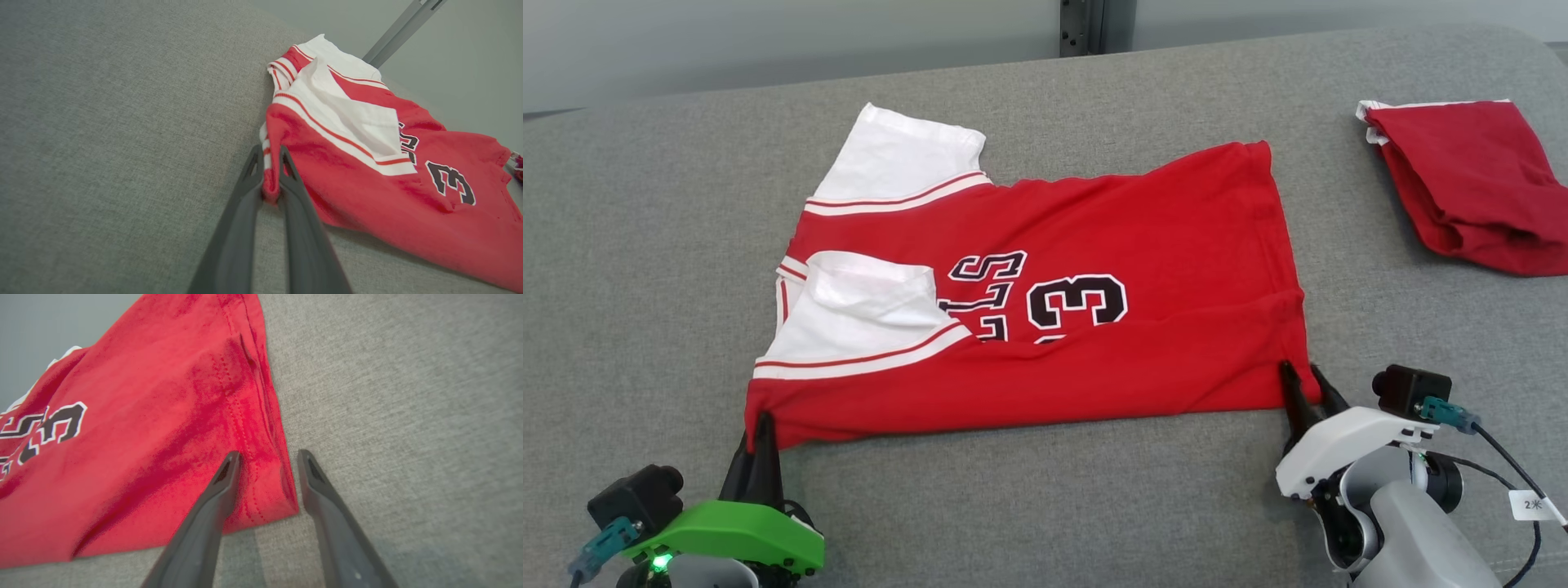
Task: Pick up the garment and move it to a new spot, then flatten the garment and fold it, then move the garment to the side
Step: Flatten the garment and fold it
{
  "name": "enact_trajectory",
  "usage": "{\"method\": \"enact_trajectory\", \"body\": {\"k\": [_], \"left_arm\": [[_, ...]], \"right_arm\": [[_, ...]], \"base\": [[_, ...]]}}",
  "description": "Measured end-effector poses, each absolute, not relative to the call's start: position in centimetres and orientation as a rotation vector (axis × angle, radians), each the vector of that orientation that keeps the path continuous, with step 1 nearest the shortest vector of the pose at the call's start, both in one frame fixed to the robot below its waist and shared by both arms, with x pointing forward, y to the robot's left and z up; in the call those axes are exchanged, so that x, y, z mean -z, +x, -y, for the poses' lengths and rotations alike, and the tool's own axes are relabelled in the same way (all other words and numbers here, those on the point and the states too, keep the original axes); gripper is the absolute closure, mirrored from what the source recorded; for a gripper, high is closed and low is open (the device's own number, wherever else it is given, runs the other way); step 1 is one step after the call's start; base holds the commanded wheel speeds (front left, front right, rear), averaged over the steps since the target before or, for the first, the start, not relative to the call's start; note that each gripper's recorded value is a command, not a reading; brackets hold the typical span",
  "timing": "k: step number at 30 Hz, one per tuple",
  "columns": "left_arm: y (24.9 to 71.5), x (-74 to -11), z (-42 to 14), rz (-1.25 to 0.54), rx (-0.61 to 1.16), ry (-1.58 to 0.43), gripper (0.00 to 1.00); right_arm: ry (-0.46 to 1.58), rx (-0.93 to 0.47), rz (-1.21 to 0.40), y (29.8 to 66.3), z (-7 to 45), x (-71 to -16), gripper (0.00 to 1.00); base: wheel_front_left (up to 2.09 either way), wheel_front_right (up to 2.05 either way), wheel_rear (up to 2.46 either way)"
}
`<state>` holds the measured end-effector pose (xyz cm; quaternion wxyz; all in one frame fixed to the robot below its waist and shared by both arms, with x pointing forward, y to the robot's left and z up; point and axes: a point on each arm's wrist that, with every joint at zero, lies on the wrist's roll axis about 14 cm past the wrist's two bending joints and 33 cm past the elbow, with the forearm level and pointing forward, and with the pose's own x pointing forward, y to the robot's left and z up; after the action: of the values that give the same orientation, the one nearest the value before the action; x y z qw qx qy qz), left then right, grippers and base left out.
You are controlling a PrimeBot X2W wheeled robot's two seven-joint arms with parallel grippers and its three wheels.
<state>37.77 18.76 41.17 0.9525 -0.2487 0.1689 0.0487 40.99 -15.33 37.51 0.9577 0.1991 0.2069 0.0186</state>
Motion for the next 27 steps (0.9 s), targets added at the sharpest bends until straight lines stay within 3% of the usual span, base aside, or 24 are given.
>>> {"method": "enact_trajectory", "body": {"k": [8, 14, 27], "left_arm": [[38.1, -43.1, -18.5, -0.267, -0.076, -0.509, 1.00], [37.2, -44.9, -17.9, -0.227, -0.037, -0.510, 1.00], [31.3, -41.4, -16.8, -0.426, -0.052, -0.529, 1.00]], "right_arm": [[0.490, -0.013, -0.355, 41.3, 15.6, -39.1, 1.00], [0.504, -0.005, -0.327, 39.6, 17.4, -40.6, 1.00], [0.495, 0.080, -0.398, 34.0, 20.1, -39.9, 1.00]], "base": [[0.00, 0.00, 0.00], [0.00, 0.00, 0.00], [0.00, 0.00, 0.00]]}}
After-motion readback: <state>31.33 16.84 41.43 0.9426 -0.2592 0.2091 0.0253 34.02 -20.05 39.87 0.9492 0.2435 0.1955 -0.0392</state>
